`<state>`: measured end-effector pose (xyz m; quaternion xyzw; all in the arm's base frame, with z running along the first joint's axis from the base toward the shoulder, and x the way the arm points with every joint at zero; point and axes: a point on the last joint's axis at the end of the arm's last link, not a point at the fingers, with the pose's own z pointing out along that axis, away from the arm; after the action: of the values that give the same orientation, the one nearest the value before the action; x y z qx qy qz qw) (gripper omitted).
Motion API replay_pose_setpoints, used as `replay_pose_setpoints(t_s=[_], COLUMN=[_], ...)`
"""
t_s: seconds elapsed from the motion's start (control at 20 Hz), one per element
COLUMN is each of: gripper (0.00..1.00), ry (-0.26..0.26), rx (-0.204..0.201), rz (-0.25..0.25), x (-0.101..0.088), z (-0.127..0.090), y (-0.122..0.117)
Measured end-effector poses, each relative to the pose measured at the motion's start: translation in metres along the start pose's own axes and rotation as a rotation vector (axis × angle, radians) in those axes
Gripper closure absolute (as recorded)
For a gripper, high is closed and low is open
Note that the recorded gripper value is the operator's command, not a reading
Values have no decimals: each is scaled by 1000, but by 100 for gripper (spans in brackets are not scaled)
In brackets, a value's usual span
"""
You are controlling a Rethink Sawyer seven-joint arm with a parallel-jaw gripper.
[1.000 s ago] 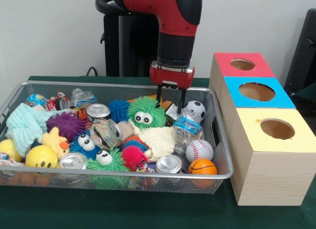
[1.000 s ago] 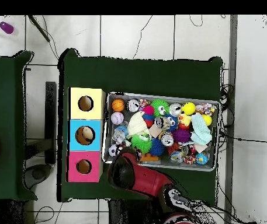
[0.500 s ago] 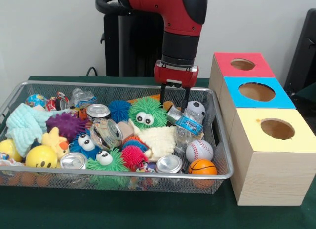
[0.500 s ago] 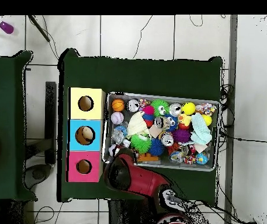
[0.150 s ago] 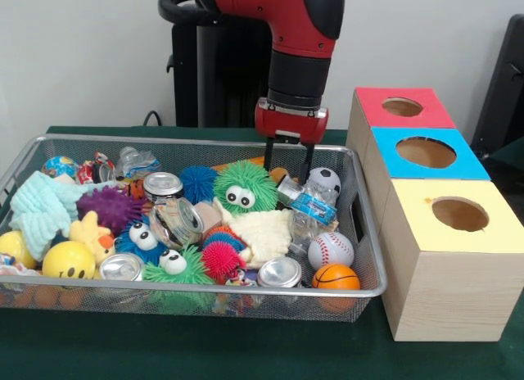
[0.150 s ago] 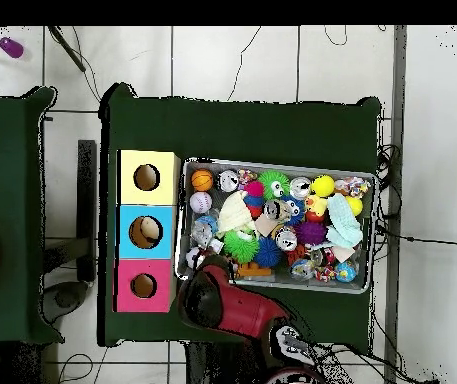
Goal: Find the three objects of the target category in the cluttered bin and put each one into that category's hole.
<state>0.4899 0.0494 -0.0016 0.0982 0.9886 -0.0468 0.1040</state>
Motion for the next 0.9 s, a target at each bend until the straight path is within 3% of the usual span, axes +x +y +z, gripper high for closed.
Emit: replay_pose_setpoints(t_s=[0.2, 0.55, 0.9], gripper=[0, 0, 0], ry=[32, 130, 163], rx=[9, 25, 37], rz=[2, 19, 24], x=[2, 8, 7], z=[-5, -16, -23], y=[0, 5, 10])
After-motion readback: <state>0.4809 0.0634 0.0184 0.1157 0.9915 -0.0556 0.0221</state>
